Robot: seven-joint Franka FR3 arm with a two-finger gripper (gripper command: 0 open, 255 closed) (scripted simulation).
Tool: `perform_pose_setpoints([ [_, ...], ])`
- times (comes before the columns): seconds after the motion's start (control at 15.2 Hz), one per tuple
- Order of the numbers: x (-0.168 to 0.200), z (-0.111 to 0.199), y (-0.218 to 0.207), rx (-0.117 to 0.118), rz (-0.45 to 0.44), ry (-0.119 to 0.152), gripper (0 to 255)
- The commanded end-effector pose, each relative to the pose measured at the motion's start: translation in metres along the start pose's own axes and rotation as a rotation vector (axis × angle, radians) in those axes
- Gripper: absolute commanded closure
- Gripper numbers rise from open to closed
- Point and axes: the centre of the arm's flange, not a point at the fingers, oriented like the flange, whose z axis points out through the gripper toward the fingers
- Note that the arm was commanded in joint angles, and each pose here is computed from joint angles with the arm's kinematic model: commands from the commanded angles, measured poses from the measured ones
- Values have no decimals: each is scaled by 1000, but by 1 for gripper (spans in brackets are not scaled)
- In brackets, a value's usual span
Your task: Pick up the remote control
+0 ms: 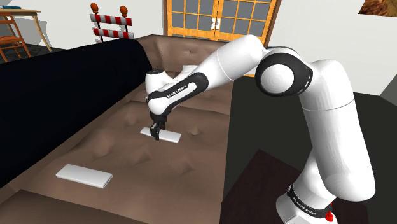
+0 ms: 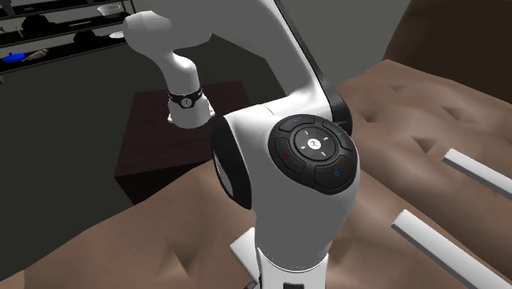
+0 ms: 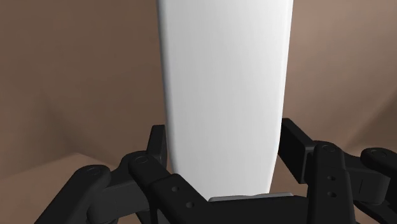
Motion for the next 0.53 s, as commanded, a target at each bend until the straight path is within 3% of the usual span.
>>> perform_pose_setpoints([
  [0.0, 0, -5, 0, 0, 0, 0, 255],
  [0.46, 0, -42, 1, 0, 0, 0, 255],
])
